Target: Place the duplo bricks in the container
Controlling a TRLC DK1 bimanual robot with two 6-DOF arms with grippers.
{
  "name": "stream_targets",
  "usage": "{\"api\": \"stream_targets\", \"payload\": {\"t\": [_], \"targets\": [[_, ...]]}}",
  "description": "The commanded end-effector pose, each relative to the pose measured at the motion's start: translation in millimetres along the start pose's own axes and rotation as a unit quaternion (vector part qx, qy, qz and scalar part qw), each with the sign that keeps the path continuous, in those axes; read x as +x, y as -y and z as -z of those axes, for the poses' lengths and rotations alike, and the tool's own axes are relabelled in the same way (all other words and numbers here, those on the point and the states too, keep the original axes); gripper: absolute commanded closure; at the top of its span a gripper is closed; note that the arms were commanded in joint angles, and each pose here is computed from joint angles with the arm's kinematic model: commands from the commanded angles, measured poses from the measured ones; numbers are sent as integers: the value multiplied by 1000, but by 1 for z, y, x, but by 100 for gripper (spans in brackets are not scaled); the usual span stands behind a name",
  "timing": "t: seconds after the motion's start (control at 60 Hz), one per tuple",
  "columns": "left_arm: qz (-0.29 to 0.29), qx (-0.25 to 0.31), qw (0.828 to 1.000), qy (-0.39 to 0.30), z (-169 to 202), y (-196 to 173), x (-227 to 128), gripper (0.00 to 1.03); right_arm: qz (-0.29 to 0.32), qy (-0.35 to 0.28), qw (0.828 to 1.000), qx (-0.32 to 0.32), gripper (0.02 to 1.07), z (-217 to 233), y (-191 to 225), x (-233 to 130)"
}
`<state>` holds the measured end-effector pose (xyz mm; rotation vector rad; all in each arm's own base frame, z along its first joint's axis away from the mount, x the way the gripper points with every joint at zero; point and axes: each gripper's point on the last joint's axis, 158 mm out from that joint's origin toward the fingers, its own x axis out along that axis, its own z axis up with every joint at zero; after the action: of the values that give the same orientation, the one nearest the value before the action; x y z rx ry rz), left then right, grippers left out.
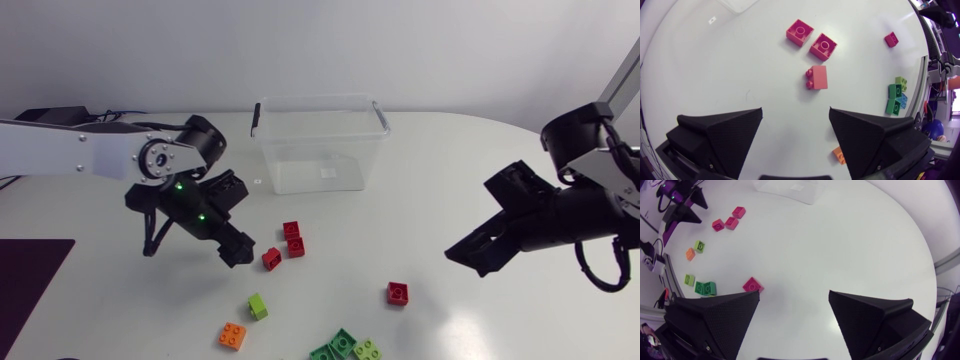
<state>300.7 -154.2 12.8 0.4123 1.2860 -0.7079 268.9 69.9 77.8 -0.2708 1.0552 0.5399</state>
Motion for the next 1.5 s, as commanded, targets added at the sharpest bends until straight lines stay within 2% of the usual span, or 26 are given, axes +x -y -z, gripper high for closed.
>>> {"api": "stream_targets", "payload": {"t": [0.0,0.133,0.45,0.55,0.6,0.817,0.983,1.133,1.267,1.317,1.483], "targets": [[0,-14,1000,1,-13,0,8,14,-23,-14,999,-46,7,9,-15,12],[-11,-10,1000,7,-25,4,16,17,-38,-30,997,-63,7,12,-25,21],[-20,10,999,-27,-32,20,50,18,-61,-52,991,-109,7,20,-44,39],[-18,10,999,-30,-34,23,56,34,-70,-60,986,-141,7,24,-47,46],[-18,9,999,-29,-35,23,59,47,-73,-65,984,-152,7,25,-47,50],[-17,28,999,-20,-33,36,65,71,-91,-88,973,-191,7,29,-46,67],[-33,52,998,-25,-23,38,60,71,-104,-92,965,-224,7,31,-58,71],[-47,63,997,-4,-25,36,37,74,-108,-101,957,-251,7,33,-67,81],[-50,62,997,-1,-23,37,29,76,-95,-111,954,-263,7,34,-65,90],[-50,61,997,0,-23,36,28,80,-93,-114,953,-265,7,34,-65,92],[-51,59,997,4,-23,35,25,80,-90,-112,953,-267,7,33,-65,91]]}}
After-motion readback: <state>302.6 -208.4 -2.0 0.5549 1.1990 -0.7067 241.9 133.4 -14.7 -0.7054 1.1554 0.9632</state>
